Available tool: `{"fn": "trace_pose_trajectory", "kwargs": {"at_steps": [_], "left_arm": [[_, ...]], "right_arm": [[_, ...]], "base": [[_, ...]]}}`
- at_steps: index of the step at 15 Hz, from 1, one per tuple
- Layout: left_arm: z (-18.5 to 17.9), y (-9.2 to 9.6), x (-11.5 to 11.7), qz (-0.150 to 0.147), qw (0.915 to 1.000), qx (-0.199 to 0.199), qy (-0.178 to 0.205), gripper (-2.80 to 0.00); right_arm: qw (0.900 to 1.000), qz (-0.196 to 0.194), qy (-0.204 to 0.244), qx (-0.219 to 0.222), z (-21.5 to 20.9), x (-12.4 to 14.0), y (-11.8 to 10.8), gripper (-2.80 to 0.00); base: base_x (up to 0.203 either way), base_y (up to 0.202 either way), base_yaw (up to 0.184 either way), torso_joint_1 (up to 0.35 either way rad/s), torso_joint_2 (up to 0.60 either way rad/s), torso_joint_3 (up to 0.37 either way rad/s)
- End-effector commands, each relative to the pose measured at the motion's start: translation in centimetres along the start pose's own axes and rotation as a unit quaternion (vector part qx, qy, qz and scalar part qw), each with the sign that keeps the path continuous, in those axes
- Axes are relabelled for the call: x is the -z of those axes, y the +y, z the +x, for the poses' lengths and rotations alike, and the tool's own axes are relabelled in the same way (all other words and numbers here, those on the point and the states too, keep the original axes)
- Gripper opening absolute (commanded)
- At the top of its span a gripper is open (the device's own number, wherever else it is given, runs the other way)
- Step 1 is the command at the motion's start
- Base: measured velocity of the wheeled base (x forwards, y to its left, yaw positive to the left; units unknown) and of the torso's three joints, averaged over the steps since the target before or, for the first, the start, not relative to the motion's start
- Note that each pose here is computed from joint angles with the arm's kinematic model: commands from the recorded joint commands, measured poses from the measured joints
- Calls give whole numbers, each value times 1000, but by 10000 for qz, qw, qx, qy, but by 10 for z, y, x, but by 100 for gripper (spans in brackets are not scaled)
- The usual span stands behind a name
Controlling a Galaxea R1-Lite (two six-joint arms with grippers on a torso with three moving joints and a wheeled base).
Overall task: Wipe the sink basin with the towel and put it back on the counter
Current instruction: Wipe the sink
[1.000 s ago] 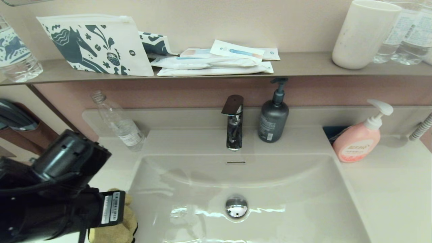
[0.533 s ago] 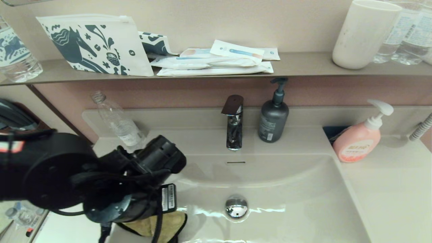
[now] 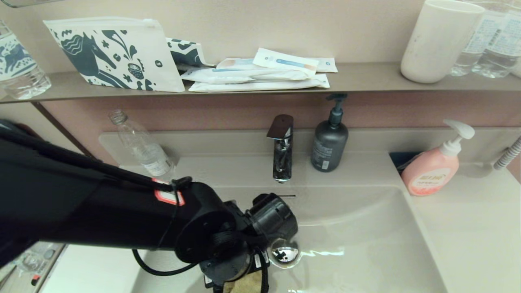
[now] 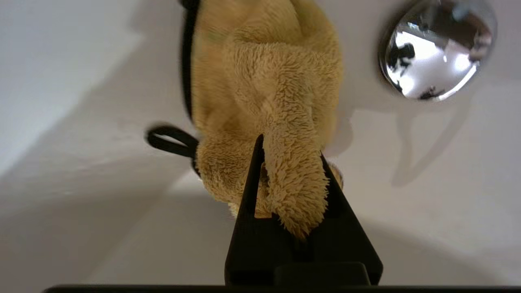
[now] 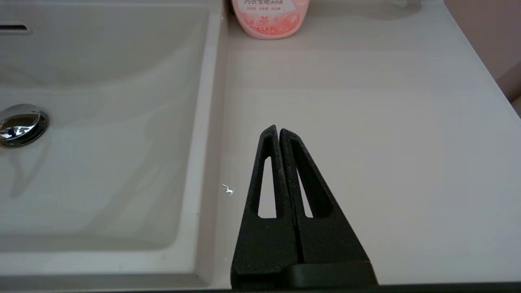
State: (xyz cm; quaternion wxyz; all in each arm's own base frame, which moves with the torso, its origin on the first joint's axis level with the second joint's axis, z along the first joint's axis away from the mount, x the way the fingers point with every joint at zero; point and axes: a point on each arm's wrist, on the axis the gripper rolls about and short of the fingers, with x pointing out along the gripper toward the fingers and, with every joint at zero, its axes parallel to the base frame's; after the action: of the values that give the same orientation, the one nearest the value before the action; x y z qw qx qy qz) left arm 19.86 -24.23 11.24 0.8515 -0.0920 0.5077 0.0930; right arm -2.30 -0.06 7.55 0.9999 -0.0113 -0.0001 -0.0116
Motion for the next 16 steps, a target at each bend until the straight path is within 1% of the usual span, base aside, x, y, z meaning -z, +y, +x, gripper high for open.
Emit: {"fn": "trace_pose_trajectory", "kwargs": {"at_steps": [1,3,5,7,9,10,12,13,15,16], "left_arm": [[12,-13,10,80,9999,-88,95,-280],[5,-25,9,-268,9996,105,46,-280],[-10,-37,10,-308,9987,366,155,-280],[-34,-49,4,-358,9953,839,321,-280],[-57,-60,3,-312,9906,1242,488,-280],[-67,-66,8,-271,9879,1415,582,-280],[-70,-74,14,-318,9824,1653,805,-280],[-73,-77,13,-346,9773,1874,924,-280],[-82,-83,26,-173,9687,2187,1161,-280],[-79,-87,32,-107,9672,2216,1241,-280]], "right_arm": [[10000,-2,8,-1,0,0,0,-280],[10000,-2,2,-1,0,0,0,-280],[10000,-3,9,-1,0,0,0,-280],[10000,-2,2,0,0,0,0,-280],[10000,-2,2,-1,0,0,0,-280],[10000,-2,4,-1,0,0,0,-280],[10000,-2,4,-1,0,0,0,-280],[10000,-2,6,-1,0,0,0,-280],[10000,-2,4,-1,0,0,0,-280],[10000,-2,2,-1,0,0,0,-280]], "base": [[0,0,0,0,0,0],[0,0,0,0,0,0],[0,0,0,0,0,0],[0,0,0,0,0,0],[0,0,0,0,0,0],[0,0,0,0,0,0],[0,0,0,0,0,0],[0,0,0,0,0,0],[0,0,0,0,0,0],[0,0,0,0,0,0]]}}
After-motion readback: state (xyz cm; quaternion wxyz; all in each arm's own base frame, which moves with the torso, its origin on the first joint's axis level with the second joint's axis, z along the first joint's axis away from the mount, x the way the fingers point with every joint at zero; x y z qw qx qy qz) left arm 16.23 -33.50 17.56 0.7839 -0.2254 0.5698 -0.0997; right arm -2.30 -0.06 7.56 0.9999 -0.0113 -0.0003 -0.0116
